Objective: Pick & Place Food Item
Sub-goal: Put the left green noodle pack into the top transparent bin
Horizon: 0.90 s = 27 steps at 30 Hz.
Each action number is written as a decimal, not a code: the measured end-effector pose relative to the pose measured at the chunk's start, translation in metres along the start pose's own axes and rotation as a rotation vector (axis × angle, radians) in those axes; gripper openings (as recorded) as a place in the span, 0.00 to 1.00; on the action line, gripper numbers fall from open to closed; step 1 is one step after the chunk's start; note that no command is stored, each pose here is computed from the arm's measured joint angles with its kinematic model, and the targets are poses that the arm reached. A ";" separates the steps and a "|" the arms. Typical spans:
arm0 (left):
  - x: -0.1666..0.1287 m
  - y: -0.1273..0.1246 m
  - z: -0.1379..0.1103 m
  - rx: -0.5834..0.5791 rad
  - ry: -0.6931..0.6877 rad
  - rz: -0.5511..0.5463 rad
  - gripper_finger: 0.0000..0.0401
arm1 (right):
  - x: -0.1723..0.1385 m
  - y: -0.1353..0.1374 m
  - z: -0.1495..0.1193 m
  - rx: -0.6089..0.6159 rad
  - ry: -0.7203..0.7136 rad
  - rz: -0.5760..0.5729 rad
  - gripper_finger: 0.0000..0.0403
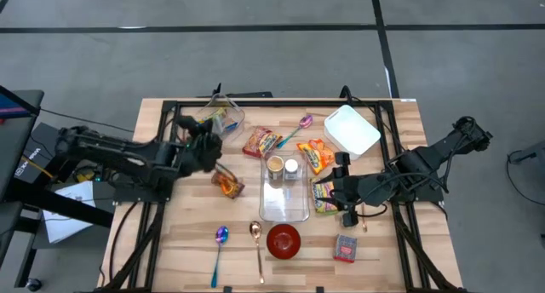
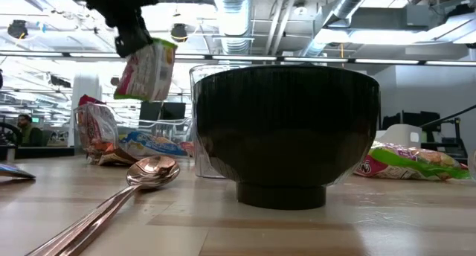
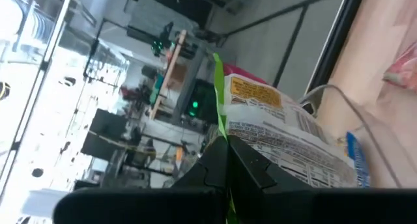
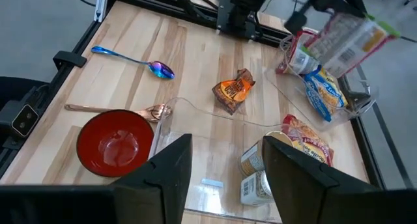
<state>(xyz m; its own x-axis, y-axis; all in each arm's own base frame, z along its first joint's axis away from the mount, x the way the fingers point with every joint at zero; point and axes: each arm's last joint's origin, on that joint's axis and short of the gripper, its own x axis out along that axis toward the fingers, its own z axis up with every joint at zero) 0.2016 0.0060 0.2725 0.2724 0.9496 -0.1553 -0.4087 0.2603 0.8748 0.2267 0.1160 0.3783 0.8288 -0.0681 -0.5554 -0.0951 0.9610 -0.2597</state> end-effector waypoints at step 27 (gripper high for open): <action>0.099 0.001 -0.038 0.046 0.037 0.001 0.00 | 0.000 0.001 -0.001 -0.005 0.006 0.003 0.45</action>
<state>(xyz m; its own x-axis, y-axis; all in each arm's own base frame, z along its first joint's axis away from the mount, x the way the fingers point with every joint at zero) 0.1947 0.1066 0.2403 0.2387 0.9560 -0.1703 -0.3680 0.2513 0.8952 0.2259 0.1166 0.3777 0.8253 -0.0667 -0.5607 -0.1005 0.9598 -0.2621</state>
